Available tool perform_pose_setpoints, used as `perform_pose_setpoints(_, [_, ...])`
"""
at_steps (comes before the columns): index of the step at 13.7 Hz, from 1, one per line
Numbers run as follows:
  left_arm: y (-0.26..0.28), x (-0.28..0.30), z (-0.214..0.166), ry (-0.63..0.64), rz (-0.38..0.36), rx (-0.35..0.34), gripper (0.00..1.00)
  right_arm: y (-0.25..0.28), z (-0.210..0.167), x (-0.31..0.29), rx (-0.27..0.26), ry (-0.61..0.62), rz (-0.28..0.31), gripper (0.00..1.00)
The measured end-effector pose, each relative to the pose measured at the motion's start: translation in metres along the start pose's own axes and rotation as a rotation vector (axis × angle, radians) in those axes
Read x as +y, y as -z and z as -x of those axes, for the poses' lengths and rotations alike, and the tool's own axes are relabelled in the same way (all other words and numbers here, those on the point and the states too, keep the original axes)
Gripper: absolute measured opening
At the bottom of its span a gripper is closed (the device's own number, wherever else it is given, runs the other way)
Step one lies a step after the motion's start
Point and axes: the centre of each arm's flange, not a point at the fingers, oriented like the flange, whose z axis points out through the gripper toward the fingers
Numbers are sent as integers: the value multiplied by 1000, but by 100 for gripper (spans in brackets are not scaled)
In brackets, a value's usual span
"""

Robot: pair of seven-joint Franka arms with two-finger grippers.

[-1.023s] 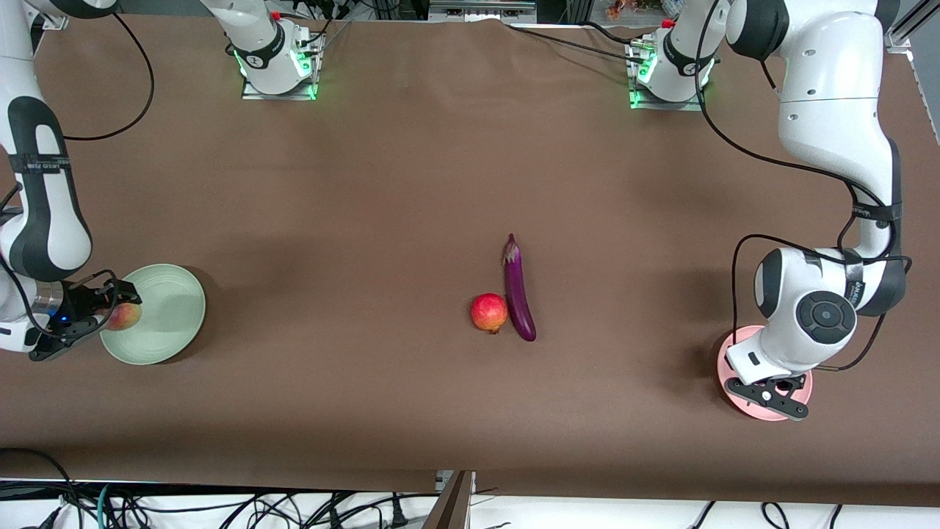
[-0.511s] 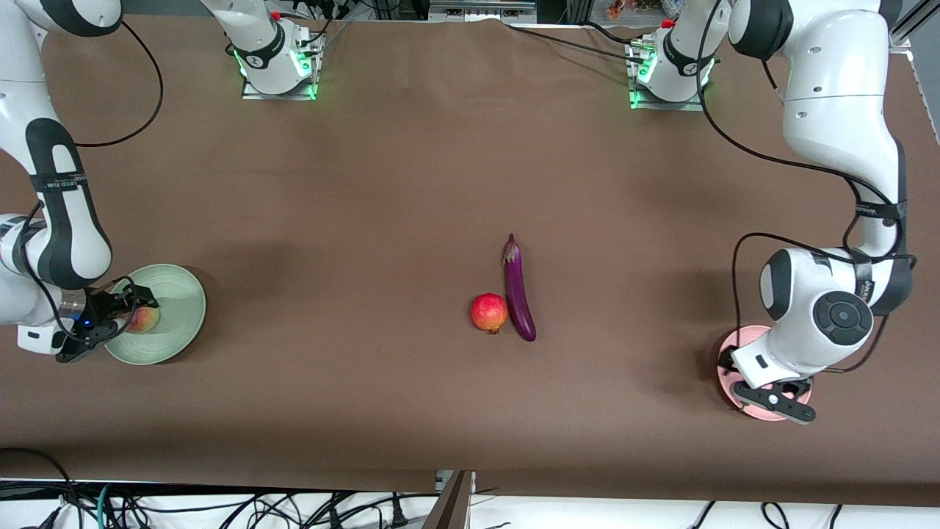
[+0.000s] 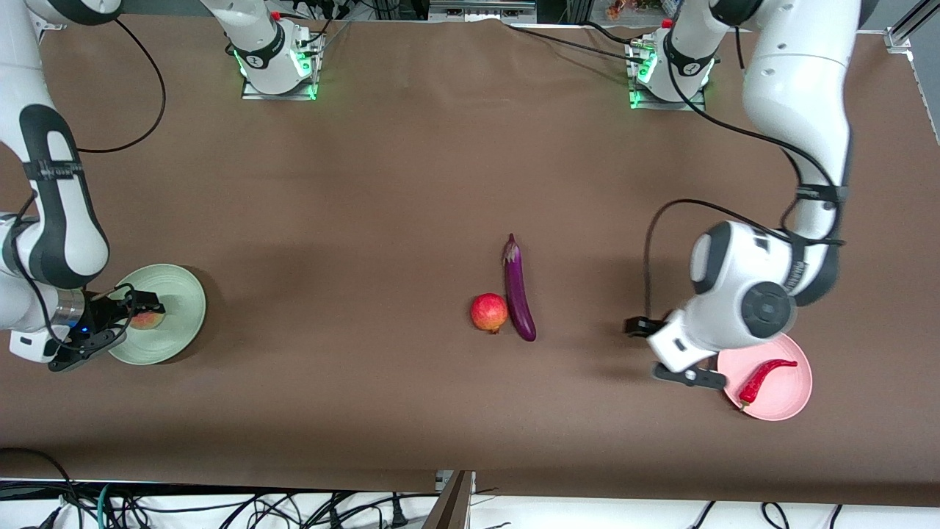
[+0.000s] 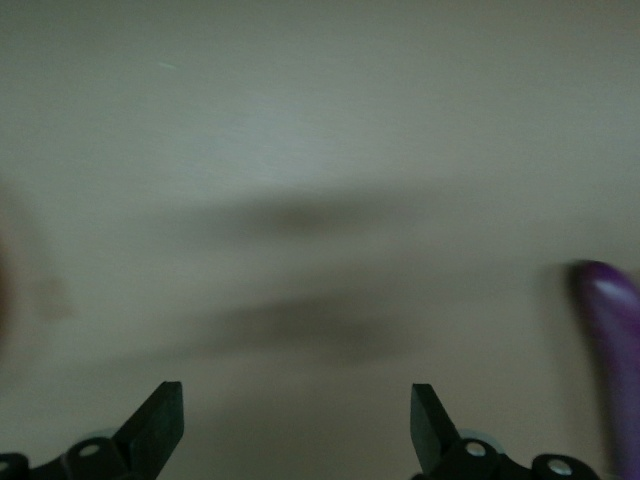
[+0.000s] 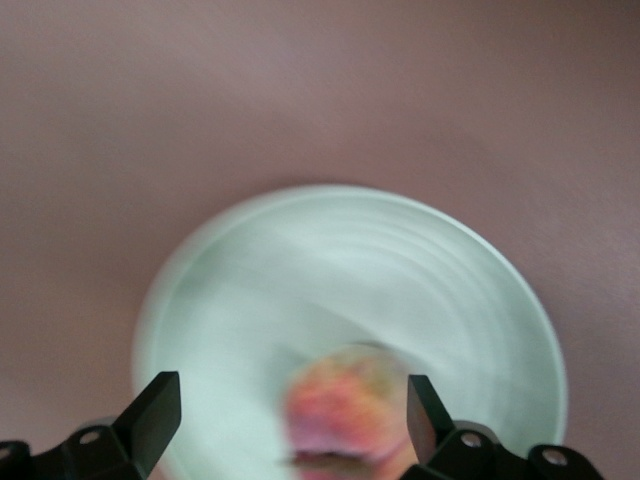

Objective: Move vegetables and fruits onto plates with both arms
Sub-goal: 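Release the chili on the pink plate while the right gripper releases the peach, then grasp the eggplant with the left gripper while the right gripper reaches the pomegranate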

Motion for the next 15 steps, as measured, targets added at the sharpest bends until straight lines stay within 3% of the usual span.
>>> perform_pose_setpoints(3, [-15, 52, 13, 21, 76, 29, 100, 28, -34, -60, 8, -109, -56, 100])
perform_pose_setpoints(6, [-45, 93, 31, 74, 126, 65, 100, 21, -65, -121, -4, -246, -105, 100])
perform_pose_setpoints(10, [-71, 163, 73, 103, 122, 29, 100, -7, -115, -237, -33, -397, -107, 100])
perform_pose_setpoints(12, [-85, 195, 96, 106, 121, 42, 100, -23, -134, -287, -18, -437, -113, 100])
perform_pose_setpoints(15, [-120, 196, 119, 106, 128, 93, 97, -45, -157, -352, 37, -537, -151, 100])
